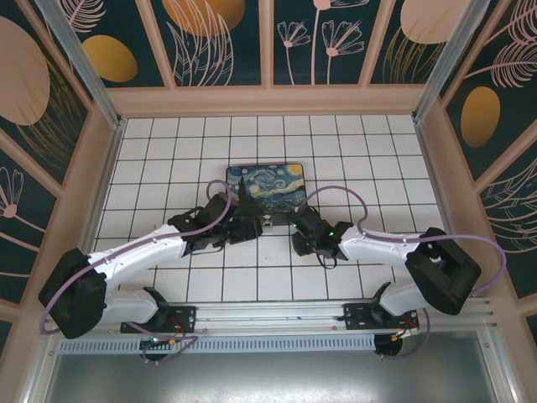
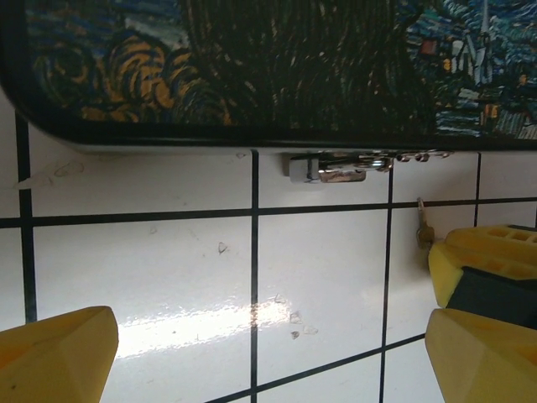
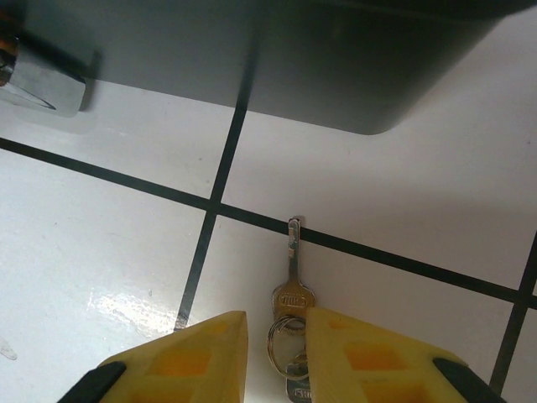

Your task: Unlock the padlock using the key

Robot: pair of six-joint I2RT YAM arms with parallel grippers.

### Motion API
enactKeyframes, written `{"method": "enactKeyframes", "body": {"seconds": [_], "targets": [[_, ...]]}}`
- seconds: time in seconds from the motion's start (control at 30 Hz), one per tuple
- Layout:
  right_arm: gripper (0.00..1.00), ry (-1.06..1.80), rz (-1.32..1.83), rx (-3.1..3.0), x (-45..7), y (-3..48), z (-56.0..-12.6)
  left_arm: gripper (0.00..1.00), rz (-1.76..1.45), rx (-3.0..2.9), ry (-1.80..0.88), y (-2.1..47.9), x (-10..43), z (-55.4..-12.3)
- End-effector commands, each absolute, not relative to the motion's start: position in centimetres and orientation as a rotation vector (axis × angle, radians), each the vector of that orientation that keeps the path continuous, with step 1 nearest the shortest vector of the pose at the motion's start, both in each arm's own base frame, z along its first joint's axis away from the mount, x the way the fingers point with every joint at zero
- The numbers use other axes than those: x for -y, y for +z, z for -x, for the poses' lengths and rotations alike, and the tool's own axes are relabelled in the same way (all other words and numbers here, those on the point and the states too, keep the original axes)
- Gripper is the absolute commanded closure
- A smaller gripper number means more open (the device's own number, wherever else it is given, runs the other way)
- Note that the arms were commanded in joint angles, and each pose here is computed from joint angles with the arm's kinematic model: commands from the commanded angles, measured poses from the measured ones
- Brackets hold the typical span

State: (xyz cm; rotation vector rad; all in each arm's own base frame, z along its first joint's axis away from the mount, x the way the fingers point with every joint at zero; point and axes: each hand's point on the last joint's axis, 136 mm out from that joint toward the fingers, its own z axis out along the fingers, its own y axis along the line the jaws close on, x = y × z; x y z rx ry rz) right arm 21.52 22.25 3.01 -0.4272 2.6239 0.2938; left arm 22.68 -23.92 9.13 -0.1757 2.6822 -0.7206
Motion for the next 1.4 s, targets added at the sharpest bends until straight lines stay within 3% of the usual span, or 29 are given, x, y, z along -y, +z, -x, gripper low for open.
{"method": "enactKeyframes", "body": {"seconds": [0.0,0.4,0.63,0.83,1.03,1.37], "targets": [[0.73,0.245,0.459,-2.624,-21.9,2.6,-21.4,0.06,0.145,-2.672,-0.713,9.7,24.2,-23.1],[0.74,0.222,0.495,-2.64,-22.0,1.9,-21.2,0.06,0.142,-2.669,-0.705,9.9,24.2,-23.5],[0.94,0.189,0.484,-2.66,-21.6,1.6,-21.1,0.07,0.11,-2.662,-0.699,10.2,24.3,-23.7],[0.99,0.203,0.502,-2.621,-21.5,3.2,-21.4,0.08,0.012,-2.627,-0.799,12.8,26.1,-24.0],[0.99,0.615,0.537,-2.535,-24.1,8.8,-20.5,0.12,0.03,-2.593,-1.159,14.7,30.0,-23.0],[0.98,1.141,0.521,-2.296,-25.9,17.2,-19.6,0.26,0.146,-2.555,-1.413,14.4,32.6,-23.5]]}}
